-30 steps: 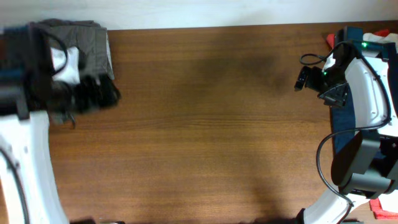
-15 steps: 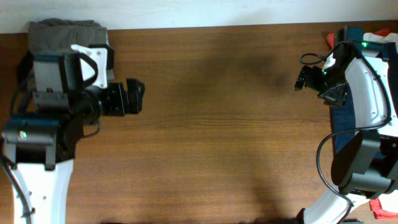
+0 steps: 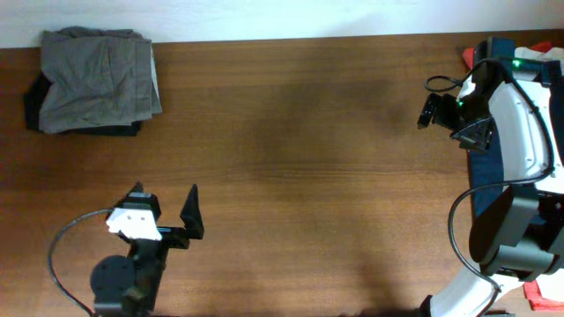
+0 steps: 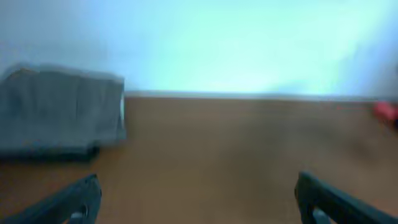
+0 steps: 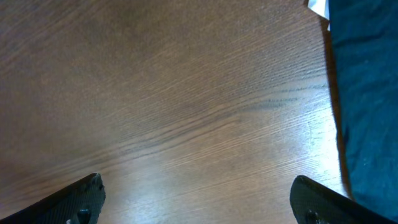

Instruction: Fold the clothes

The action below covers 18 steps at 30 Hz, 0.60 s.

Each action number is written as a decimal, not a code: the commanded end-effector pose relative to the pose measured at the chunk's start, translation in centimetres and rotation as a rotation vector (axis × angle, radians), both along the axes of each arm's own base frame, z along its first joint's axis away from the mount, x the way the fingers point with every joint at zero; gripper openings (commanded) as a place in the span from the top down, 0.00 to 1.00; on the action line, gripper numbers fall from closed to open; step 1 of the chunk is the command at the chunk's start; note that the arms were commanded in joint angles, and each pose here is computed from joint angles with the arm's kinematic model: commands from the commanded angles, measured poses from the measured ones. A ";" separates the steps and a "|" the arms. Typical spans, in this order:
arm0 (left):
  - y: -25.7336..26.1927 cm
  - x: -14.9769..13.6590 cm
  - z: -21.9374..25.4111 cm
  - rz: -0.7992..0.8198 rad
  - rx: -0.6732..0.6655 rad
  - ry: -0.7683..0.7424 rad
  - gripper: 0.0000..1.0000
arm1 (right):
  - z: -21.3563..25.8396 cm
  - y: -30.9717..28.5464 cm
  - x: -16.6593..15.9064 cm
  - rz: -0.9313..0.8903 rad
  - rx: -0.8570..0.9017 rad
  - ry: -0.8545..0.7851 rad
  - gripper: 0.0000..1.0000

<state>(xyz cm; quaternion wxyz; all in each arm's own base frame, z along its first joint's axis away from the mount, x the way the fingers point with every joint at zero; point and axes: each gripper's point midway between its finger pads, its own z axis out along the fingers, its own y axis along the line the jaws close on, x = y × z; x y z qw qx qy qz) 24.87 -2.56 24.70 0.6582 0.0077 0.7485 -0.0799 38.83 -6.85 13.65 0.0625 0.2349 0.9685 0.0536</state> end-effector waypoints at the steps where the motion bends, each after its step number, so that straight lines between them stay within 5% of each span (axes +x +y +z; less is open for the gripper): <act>1: 0.8 0.0 -2.7 0.036 0.012 -0.054 0.01 | 0.8 -0.3 0.2 -0.011 -0.013 -0.022 0.01; 8: 2.5 -0.4 -4.6 0.109 0.011 -0.224 0.01 | 0.8 -0.3 0.2 -0.011 -0.013 -0.022 0.01; 13: 2.3 -0.3 -8.7 0.103 -0.054 -0.052 0.01 | 0.8 -0.3 0.2 -0.011 -0.013 -0.022 0.01; 18: 2.3 -0.3 -8.9 0.105 -0.061 -0.045 0.01 | 0.8 -0.3 0.2 -0.011 -0.013 -0.022 0.01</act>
